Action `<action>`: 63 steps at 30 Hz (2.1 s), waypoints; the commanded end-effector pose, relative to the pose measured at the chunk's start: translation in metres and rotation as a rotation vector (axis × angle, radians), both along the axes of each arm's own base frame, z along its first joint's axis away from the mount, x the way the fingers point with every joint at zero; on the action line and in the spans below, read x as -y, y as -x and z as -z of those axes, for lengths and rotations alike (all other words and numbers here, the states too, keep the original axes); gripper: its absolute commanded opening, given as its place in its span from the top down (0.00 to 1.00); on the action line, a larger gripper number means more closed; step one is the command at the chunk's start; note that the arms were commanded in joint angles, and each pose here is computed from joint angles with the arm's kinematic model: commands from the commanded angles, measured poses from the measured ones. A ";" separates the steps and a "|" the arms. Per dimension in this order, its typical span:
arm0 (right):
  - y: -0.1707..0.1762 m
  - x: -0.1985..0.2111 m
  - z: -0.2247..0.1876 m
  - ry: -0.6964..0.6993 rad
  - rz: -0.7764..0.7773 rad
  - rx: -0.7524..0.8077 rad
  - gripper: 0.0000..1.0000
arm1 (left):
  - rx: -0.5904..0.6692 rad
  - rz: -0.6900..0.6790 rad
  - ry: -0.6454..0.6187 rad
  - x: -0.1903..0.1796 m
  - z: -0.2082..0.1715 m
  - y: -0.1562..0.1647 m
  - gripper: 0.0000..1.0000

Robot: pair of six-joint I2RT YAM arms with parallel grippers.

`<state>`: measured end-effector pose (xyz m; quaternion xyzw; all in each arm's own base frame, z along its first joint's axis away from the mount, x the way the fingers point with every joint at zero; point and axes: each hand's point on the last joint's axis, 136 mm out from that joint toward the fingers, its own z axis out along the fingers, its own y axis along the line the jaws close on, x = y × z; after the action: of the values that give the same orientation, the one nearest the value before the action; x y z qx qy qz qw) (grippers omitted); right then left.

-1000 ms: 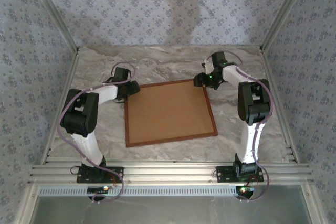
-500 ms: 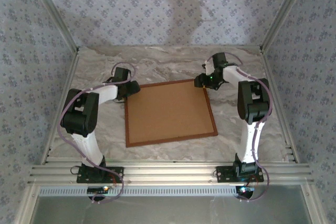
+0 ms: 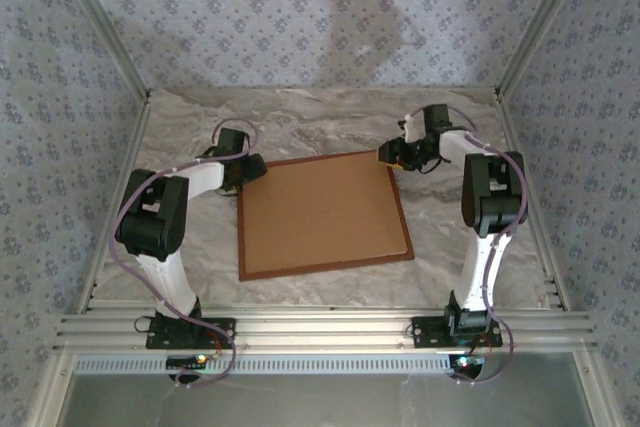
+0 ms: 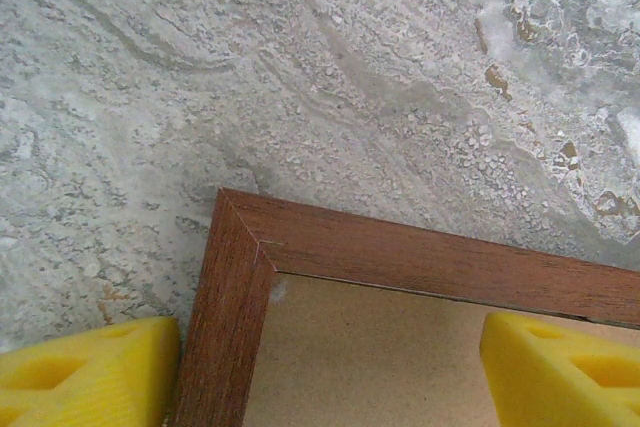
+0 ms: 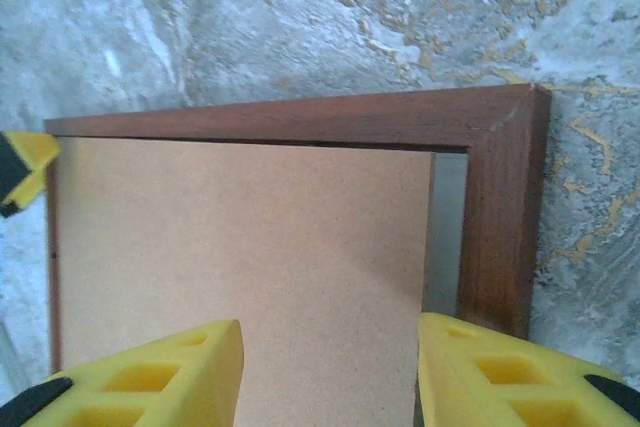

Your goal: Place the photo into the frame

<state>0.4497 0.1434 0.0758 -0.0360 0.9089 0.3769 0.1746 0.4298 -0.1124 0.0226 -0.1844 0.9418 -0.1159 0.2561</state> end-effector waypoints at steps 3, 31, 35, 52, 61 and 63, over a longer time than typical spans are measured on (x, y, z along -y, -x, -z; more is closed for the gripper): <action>0.021 -0.040 -0.071 -0.256 -0.153 0.123 0.52 | -0.110 0.234 0.264 0.085 0.035 0.027 0.21; 0.021 -0.084 -0.155 -0.340 0.170 0.430 0.52 | -0.094 0.232 0.257 0.081 0.029 0.027 0.21; 0.026 -0.083 -0.155 -0.306 0.225 0.420 0.53 | -0.088 0.222 0.254 0.078 0.028 0.026 0.21; 0.042 -0.064 -0.102 -0.112 0.315 0.276 0.54 | -0.080 0.218 0.264 0.077 0.025 0.026 0.20; 0.043 -0.049 -0.055 -0.125 0.280 0.151 0.55 | -0.079 0.215 0.263 0.077 0.024 0.026 0.20; 0.040 -0.047 -0.055 -0.169 0.282 0.150 0.56 | -0.082 0.214 0.261 0.076 0.025 0.027 0.20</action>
<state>0.4432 0.1414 0.1441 0.1383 0.8532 0.3230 0.3855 0.4459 -0.1254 0.0355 -0.1759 0.9281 -0.1580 0.2876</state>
